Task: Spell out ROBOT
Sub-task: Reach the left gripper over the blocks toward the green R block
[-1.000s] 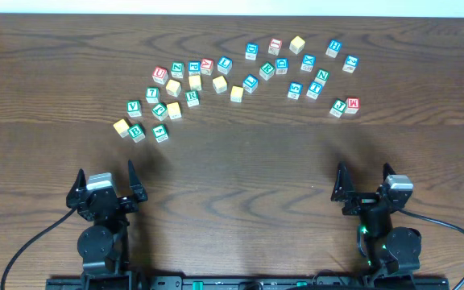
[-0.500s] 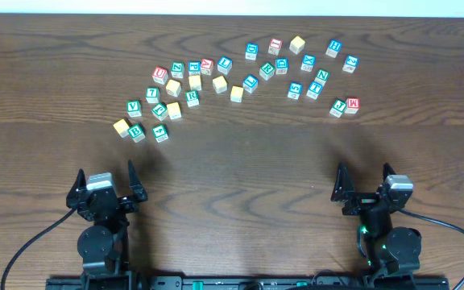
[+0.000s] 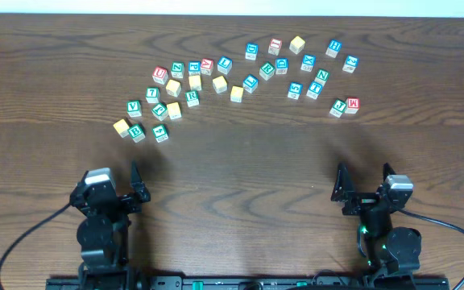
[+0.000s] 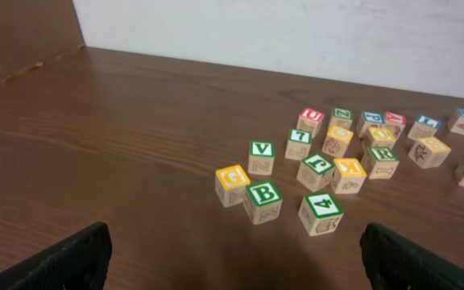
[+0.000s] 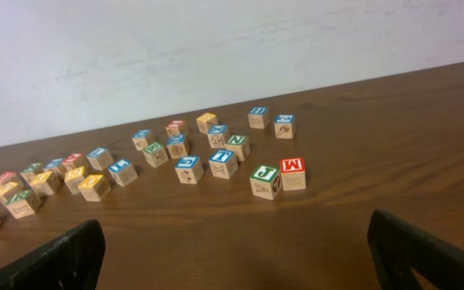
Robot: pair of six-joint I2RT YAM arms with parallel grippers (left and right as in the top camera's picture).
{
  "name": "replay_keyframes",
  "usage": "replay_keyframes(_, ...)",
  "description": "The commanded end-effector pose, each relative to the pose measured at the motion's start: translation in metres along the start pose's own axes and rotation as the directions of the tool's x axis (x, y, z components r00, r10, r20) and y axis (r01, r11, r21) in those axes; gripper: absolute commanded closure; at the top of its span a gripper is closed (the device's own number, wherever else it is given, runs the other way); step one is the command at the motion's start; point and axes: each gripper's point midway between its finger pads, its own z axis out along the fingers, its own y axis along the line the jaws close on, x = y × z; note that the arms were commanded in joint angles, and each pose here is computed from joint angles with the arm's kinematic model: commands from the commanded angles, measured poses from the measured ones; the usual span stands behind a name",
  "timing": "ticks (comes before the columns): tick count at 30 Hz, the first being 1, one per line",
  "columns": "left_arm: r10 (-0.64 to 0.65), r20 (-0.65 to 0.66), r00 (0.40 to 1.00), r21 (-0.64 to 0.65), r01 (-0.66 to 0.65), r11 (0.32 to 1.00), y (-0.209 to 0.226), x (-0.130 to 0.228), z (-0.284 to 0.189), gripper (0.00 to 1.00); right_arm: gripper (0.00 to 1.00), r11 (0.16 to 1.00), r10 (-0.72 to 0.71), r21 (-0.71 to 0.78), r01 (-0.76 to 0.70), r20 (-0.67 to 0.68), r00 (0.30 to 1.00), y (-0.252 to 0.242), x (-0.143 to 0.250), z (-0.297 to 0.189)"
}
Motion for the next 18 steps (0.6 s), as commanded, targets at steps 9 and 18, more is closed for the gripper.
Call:
replay_keyframes(9,-0.007,-0.069,0.998,0.253,0.024,0.967,-0.054,-0.088,0.005,0.02,0.01,1.000,0.004,0.004,-0.004,0.004,1.000,-0.001,-0.001,0.000)
replay_keyframes(18,-0.029,-0.271,0.962,0.458,0.155,0.875,-0.104,-0.152,0.013,0.02,0.01,1.000,0.004,0.004,-0.004,0.004,1.000,-0.001,-0.001,0.000)
